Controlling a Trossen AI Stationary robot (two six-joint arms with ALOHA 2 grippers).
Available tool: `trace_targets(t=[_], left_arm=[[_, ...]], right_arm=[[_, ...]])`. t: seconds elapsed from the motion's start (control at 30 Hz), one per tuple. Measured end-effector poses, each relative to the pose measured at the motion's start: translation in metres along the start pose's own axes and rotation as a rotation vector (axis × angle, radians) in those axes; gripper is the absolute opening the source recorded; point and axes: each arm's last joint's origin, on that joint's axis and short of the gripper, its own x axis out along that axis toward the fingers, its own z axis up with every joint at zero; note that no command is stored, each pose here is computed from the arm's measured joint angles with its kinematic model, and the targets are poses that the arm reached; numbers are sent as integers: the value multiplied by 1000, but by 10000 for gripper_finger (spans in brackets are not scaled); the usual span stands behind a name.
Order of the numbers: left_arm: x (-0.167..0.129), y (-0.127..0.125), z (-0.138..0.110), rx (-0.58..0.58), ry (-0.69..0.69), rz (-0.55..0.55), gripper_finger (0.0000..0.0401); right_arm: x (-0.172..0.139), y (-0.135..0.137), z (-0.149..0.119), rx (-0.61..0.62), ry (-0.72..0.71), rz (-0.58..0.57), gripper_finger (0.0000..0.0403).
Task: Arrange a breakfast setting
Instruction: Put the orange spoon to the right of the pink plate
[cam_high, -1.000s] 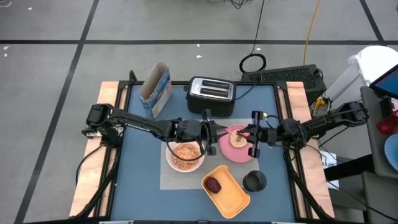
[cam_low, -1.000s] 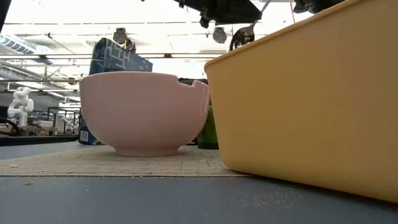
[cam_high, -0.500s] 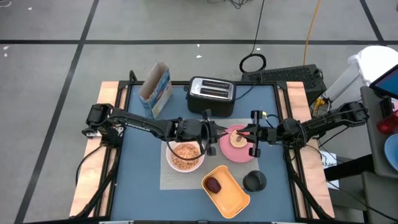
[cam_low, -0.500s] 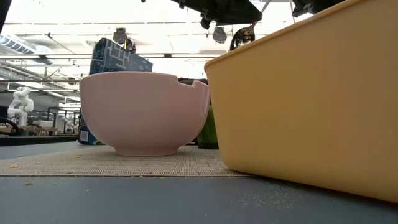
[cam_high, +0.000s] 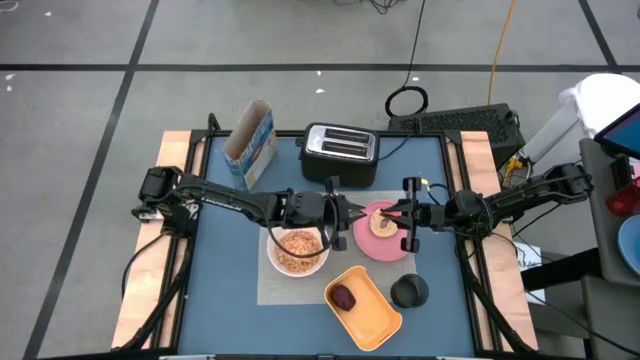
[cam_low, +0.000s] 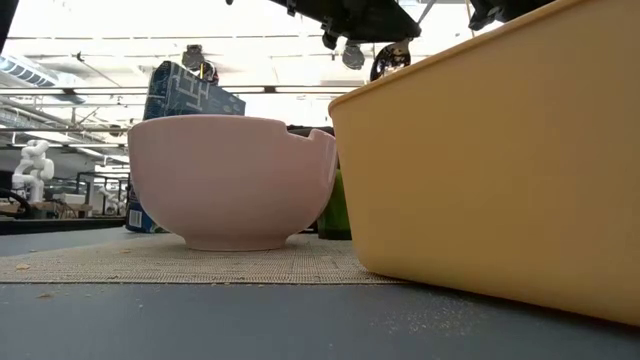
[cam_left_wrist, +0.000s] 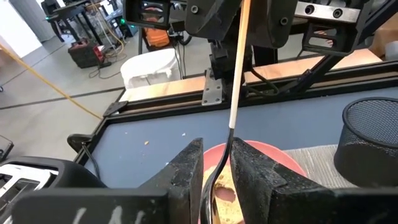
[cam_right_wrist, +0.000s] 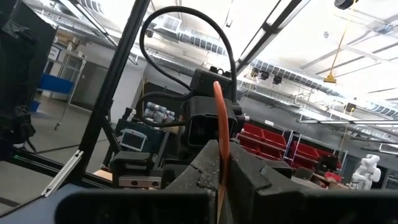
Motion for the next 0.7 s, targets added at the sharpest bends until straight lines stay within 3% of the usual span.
trace_targets(t=[0.3,0.7], left_arm=[[0,-1,0,-4,-1,-10,12],[0,-1,0,-10,-3,-20,9]], right_arm=[[0,0,0,5,2,-5,6],[0,0,0,-2,1,-5,17]])
